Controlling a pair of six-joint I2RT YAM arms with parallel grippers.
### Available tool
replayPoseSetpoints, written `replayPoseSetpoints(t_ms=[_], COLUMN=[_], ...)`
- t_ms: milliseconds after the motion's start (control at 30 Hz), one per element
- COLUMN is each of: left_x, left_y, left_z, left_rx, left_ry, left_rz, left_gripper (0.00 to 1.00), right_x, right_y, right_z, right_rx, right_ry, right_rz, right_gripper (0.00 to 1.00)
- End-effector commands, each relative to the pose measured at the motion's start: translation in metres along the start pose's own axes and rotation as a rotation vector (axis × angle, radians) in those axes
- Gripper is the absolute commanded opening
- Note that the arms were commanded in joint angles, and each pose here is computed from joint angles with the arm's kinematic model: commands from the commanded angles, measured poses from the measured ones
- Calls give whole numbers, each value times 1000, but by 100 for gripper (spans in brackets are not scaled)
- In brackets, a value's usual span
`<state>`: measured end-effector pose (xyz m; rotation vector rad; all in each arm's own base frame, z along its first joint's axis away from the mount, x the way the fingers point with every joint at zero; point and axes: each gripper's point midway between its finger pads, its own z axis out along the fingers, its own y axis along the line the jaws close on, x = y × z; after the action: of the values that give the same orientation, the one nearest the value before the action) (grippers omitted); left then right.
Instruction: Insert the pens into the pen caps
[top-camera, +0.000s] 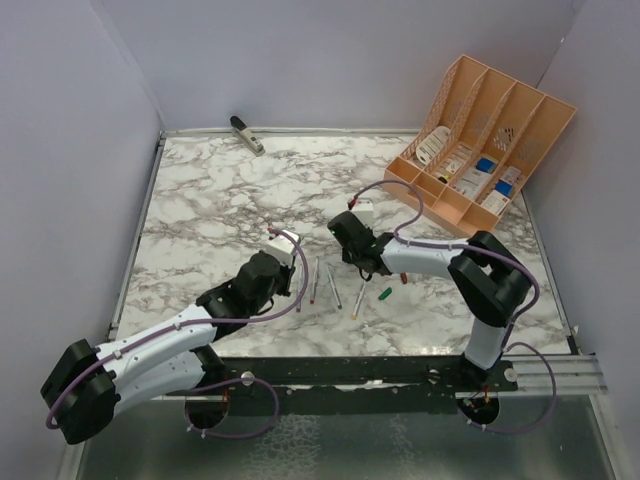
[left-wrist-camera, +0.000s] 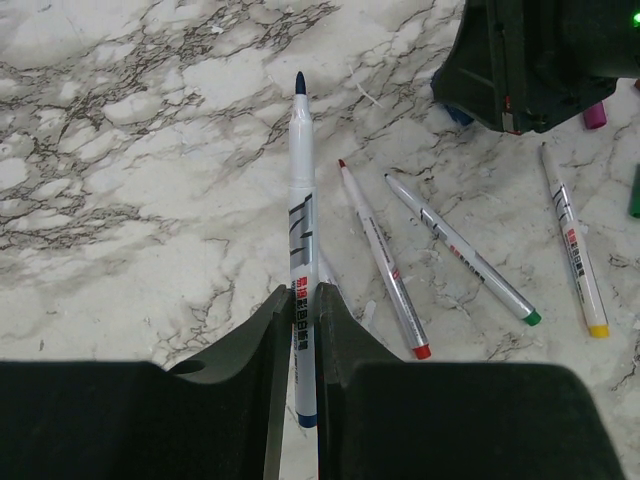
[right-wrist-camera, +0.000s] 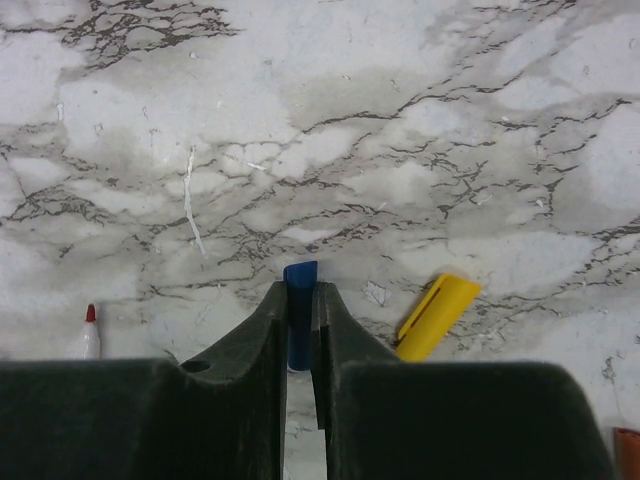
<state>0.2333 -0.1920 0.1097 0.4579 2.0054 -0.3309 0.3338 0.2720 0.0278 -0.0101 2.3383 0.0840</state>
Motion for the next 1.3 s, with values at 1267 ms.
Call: replayPoseSetpoints(t_ms=[1267], left_x=[-111], left_y=[-102], left_z=[-21], left_rx=[532], left_ry=[-381], left_rz=[-61], left_gripper=[0], right_x=[-181], right_y=[20], right_z=[-267], right_rx=[-883], right_ry=[-1105], right_rz=[204], right_gripper=[1])
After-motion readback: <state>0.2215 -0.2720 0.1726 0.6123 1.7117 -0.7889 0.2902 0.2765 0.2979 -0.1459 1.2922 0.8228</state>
